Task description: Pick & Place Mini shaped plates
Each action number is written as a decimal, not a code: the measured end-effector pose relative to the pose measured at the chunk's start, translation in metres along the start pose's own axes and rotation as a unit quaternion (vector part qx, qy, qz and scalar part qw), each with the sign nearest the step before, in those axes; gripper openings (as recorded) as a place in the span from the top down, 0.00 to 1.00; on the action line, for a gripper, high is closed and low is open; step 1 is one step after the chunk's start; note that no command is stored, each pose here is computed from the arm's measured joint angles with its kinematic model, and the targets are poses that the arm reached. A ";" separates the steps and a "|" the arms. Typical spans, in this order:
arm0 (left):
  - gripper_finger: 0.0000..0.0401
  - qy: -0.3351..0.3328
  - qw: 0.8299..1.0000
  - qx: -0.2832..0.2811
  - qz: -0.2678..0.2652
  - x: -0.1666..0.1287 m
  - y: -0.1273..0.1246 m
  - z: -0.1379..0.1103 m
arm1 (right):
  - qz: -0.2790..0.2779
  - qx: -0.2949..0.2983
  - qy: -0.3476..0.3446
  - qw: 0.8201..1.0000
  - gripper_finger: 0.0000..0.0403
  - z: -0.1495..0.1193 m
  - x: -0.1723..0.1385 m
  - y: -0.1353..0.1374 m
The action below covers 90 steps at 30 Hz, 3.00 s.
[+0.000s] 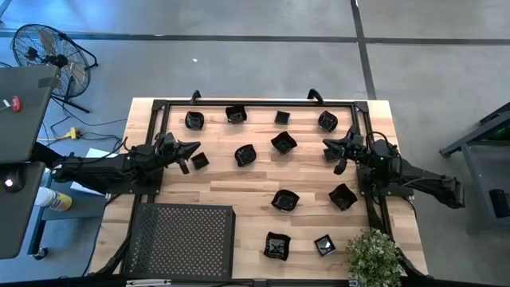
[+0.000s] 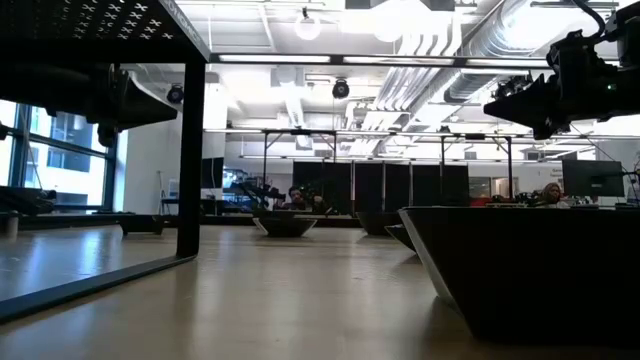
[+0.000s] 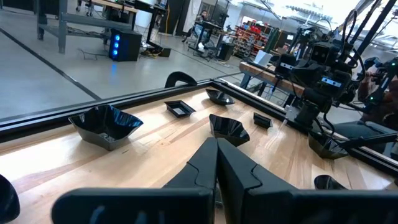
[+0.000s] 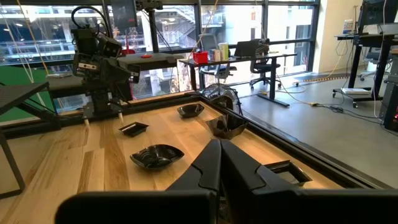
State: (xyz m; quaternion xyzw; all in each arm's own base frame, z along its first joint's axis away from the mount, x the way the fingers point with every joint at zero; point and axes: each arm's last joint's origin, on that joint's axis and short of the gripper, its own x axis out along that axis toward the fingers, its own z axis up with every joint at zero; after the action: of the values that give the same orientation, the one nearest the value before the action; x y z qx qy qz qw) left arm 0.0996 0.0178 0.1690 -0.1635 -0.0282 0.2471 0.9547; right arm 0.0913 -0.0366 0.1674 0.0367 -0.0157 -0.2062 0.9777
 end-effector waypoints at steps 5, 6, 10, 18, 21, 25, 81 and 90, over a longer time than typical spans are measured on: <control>1.00 -0.011 1.000 -0.007 -0.004 0.000 -0.001 0.002 | 0.000 0.000 0.000 1.000 1.00 0.000 0.000 0.000; 1.00 -0.019 1.000 -0.017 -0.008 0.000 -0.002 0.004 | 0.000 0.000 0.000 1.000 1.00 0.000 0.000 0.000; 1.00 -0.044 0.996 -0.074 -0.015 0.000 -0.003 0.009 | 0.000 0.000 0.000 1.000 1.00 0.000 0.000 0.000; 1.00 -0.043 0.990 -0.133 0.008 -0.002 -0.004 0.025 | -0.005 0.000 -0.009 1.000 1.00 0.002 0.000 0.000; 1.00 -0.015 0.990 -0.134 0.033 0.001 -0.004 0.032 | -0.033 0.004 -0.039 0.999 1.00 0.007 0.000 -0.002; 1.00 0.032 0.987 -0.150 0.037 0.012 -0.005 0.045 | -0.064 0.078 -0.104 0.990 1.00 0.018 -0.002 -0.003; 0.71 0.403 0.843 -0.179 0.309 0.325 -0.002 0.073 | -0.080 0.233 -0.130 0.961 1.00 0.020 -0.002 -0.005; 0.71 0.452 0.830 -0.108 0.308 0.332 -0.010 0.072 | -0.076 0.231 -0.125 0.962 1.00 0.019 -0.002 -0.005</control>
State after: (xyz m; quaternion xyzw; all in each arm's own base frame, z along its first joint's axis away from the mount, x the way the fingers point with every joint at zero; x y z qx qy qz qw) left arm 0.3855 0.1908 0.2318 -0.3596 0.4318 0.4224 0.7112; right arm 0.0869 -0.0417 0.1863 0.2363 -0.1819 -0.2738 0.9144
